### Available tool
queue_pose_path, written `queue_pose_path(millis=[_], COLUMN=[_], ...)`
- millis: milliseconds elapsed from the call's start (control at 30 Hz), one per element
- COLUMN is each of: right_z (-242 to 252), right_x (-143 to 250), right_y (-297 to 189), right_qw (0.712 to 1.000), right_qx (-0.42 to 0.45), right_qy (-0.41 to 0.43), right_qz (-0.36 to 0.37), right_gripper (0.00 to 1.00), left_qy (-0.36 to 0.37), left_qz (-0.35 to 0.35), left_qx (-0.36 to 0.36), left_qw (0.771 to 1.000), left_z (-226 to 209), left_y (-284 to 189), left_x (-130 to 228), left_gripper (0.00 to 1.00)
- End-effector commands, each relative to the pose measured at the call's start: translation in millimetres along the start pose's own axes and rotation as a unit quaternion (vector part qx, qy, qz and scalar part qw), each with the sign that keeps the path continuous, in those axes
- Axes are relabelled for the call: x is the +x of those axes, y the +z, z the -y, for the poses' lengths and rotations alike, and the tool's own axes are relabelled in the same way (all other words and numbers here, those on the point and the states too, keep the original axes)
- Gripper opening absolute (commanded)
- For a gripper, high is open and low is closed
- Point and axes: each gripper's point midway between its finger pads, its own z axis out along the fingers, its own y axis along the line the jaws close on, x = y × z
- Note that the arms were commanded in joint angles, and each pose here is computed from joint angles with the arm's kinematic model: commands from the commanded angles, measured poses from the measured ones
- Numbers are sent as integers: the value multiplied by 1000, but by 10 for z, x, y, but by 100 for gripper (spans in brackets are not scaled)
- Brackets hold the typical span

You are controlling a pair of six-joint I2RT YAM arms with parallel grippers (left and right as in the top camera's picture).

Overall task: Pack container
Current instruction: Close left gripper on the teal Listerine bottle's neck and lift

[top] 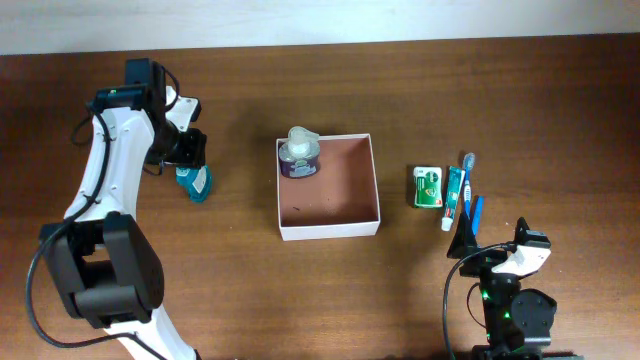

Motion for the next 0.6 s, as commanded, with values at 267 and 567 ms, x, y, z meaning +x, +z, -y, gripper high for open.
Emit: queue_pose_path(millis=[267, 567], right_z=[-6, -6], right_x=[23, 23], right_y=[-2, -2], right_qw=[1000, 1000], right_qx=[-2, -2], right_qy=[-4, -4], right_qz=[-2, -2], right_gripper=[98, 98], left_qy=[1, -7], left_qz=[-1, -2], left_qx=[-3, 15], left_qw=[1000, 1000], left_z=[-9, 63], left_y=[-59, -311], left_x=[-34, -63], left_gripper=[42, 40])
